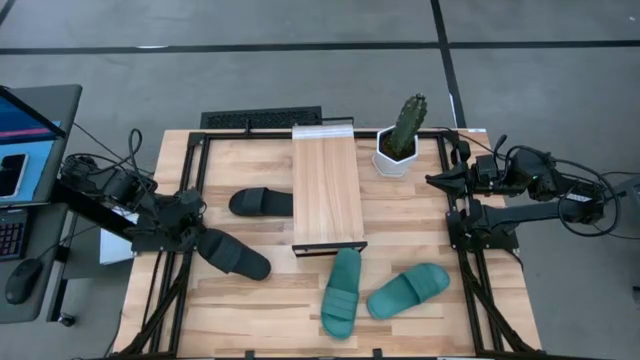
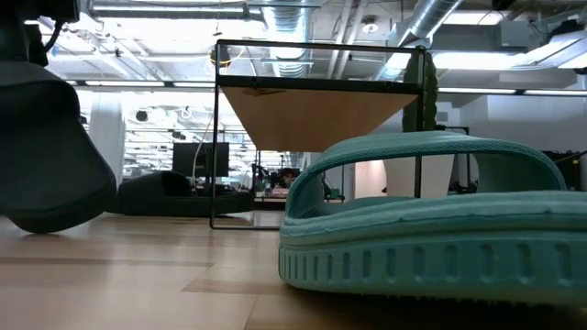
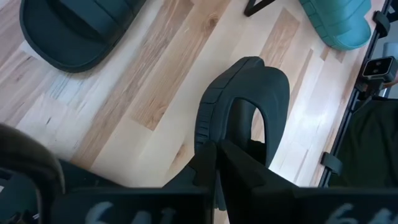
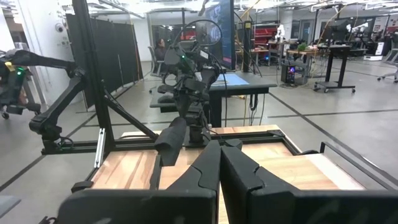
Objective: Pick and place slides into the shelf
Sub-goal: Put the bottom black slipper on the shelf
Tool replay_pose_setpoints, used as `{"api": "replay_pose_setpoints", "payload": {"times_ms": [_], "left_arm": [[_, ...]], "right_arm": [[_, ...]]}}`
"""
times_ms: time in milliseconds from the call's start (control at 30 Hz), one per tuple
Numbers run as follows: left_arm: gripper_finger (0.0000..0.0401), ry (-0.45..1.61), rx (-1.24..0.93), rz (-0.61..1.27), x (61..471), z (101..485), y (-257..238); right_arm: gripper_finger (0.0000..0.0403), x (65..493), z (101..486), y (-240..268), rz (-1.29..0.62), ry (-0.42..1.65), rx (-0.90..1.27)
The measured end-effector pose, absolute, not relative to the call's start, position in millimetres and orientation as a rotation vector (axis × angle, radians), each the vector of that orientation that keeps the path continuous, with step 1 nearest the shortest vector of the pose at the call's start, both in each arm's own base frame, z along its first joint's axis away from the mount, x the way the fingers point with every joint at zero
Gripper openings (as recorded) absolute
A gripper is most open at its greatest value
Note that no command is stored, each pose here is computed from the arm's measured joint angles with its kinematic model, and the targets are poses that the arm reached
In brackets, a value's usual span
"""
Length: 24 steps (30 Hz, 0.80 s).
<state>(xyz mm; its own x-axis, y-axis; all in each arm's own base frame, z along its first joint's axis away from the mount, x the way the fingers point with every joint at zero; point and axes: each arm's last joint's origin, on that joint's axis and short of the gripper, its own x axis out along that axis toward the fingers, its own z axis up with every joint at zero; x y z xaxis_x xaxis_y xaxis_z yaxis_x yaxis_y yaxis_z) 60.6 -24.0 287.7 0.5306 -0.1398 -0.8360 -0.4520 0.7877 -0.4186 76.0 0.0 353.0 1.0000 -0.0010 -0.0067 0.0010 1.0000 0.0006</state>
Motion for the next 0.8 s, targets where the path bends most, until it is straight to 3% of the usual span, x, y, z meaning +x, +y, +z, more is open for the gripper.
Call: {"api": "replay_pose_setpoints", "payload": {"times_ms": [500,800], "left_arm": [[0.0000,1.095,-0.646,0.152,88,273,-38],[0.0000,1.225,-0.572,0.172,110,245,-49]], "right_arm": [[0.0000,76,353,0,-0.001,0.007,0.001],[0.0000,76,353,0,-0.001,0.007,0.000]]}}
